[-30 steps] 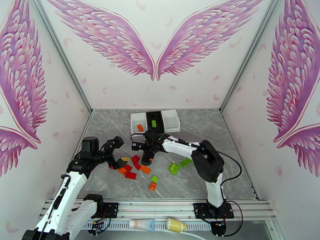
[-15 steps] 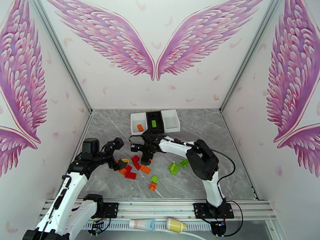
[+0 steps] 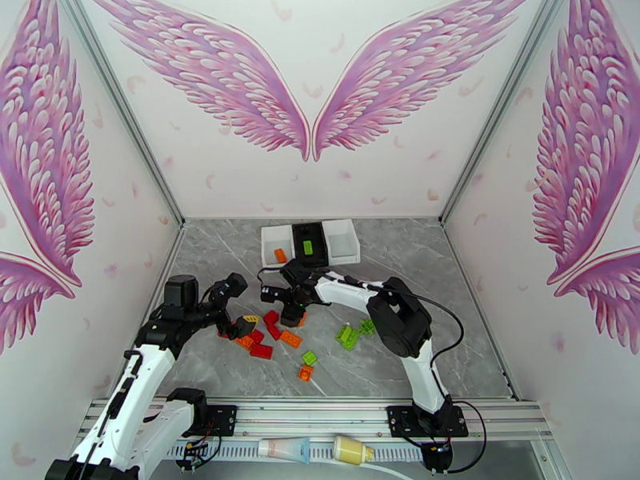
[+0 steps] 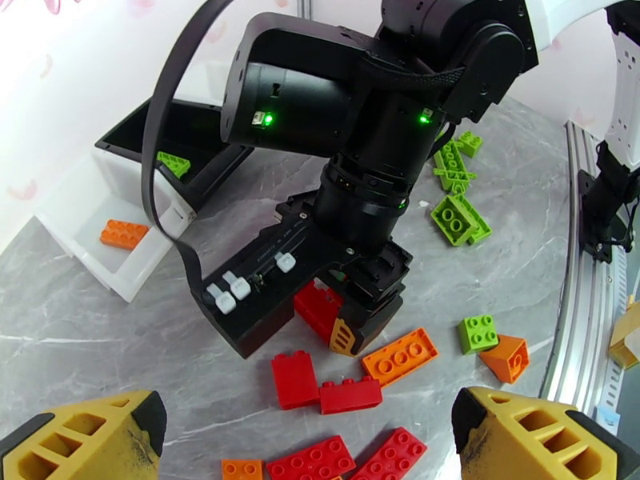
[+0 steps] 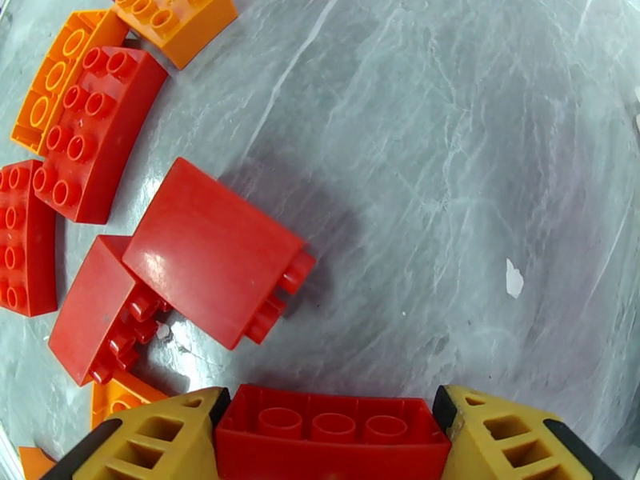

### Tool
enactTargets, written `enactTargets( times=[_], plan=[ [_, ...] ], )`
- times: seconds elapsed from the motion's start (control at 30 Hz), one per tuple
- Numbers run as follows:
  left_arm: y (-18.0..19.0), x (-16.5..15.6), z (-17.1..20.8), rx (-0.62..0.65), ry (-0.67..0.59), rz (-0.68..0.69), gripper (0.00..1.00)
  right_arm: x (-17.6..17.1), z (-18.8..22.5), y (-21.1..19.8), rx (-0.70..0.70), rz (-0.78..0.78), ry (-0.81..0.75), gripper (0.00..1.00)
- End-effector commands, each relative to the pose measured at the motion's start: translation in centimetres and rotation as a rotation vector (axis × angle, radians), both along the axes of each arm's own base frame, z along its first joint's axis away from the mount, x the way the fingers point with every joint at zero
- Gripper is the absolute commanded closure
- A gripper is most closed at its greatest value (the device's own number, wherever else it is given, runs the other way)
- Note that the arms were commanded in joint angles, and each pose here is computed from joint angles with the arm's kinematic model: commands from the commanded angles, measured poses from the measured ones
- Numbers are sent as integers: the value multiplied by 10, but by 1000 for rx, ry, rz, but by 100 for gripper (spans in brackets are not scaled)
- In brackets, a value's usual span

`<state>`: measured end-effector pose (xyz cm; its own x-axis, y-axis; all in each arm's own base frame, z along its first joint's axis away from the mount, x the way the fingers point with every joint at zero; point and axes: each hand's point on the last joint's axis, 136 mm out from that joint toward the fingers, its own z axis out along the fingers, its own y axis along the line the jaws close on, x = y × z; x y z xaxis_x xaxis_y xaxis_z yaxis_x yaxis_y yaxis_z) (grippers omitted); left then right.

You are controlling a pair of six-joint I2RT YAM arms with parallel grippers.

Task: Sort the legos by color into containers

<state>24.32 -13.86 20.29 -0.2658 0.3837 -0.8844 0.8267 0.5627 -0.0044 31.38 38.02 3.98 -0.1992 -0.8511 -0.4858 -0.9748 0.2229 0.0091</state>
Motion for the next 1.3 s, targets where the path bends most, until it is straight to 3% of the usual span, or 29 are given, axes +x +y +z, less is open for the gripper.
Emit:
enactTargets(
  times=[0.0, 0.23, 0.47, 0.67, 1.03, 1.27],
  plan=[
    [-7, 8, 21, -41, -47, -12, 1, 17, 48, -2, 152, -164, -10, 42],
    [-29, 42, 53, -130, -103, 14, 1, 69, 100, -37, 343, -613, -73, 49],
    [-71, 68, 58, -164, -128, -50, 1, 126, 123, -116, 349, -1108, -170, 57],
    [-91, 80, 48, -161, -104, -91, 1, 171, 128, -174, 360, -1467, -132, 60],
    [-93, 78, 39, -94, -102, -126, 1, 220, 112, -201, 411, -1872, -52, 61],
    [-91, 76, 38, -90, -104, -135, 1, 231, 79, -206, 431, -2003, -22, 57]
  ],
)
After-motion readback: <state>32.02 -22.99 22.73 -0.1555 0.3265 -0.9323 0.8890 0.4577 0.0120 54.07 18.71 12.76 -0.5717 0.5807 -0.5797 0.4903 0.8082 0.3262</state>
